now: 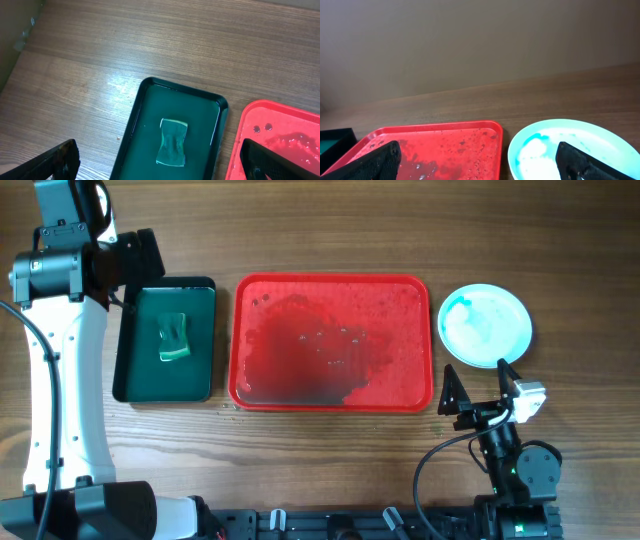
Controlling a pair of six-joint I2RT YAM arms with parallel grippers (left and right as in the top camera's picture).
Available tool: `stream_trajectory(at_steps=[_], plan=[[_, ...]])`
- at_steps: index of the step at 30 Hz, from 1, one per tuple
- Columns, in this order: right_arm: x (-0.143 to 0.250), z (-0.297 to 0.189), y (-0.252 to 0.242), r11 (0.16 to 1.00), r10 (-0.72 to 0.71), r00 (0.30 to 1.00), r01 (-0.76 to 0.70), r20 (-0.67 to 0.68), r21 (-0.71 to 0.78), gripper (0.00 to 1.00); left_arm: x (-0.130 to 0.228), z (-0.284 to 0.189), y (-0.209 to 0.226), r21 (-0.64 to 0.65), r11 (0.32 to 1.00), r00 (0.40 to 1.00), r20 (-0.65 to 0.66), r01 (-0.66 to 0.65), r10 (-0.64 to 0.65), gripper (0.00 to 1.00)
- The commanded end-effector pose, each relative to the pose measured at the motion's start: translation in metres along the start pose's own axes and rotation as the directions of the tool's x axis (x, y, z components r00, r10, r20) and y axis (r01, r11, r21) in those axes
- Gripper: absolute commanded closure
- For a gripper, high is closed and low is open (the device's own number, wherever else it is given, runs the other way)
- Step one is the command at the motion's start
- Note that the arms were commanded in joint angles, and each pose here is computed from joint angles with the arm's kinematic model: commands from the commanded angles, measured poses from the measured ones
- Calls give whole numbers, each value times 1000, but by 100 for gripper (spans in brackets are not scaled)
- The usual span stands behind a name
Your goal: Clean dirty plates on tray and stack at the side
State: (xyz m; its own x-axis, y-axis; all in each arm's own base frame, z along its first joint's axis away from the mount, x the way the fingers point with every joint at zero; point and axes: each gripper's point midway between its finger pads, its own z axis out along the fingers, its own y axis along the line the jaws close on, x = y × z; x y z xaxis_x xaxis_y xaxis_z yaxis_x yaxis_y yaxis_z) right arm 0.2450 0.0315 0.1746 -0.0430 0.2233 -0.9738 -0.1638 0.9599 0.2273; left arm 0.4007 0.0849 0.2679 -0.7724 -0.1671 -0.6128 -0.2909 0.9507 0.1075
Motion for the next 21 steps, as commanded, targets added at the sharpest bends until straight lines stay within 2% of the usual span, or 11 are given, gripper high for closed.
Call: stream_trajectory(at_steps=[1, 9, 13, 14, 15, 17, 21], plan=[[0, 0, 3, 1000, -20, 1000, 20, 0, -16, 0, 0, 1, 0, -4, 1000, 1000, 1, 8, -8, 0], [0, 0, 3, 1000, -20, 1000, 20, 0, -16, 0, -2, -7, -4, 7, 1000, 1000, 19, 4, -4, 0], [1, 0, 3, 1000, -20, 1000, 20, 0, -16, 0, -9, -64, -14, 72, 997, 987, 162, -8, -3, 0], [0, 0, 3, 1000, -20, 1000, 20, 0, -16, 0, -13, -75, -21, 120, 993, 972, 233, -12, -17, 0], [0, 0, 3, 1000, -20, 1000, 20, 0, -16, 0, -14, -90, -32, 209, 978, 933, 358, -27, -51, 0], [0, 0, 3, 1000, -20, 1000, 20, 0, -16, 0, -5, -99, -38, 264, 963, 882, 464, -50, -82, 0], [0, 0, 3, 1000, -19, 1000, 19, 0, -16, 0, 54, -101, -45, 334, 935, 734, 663, -118, -144, 0]])
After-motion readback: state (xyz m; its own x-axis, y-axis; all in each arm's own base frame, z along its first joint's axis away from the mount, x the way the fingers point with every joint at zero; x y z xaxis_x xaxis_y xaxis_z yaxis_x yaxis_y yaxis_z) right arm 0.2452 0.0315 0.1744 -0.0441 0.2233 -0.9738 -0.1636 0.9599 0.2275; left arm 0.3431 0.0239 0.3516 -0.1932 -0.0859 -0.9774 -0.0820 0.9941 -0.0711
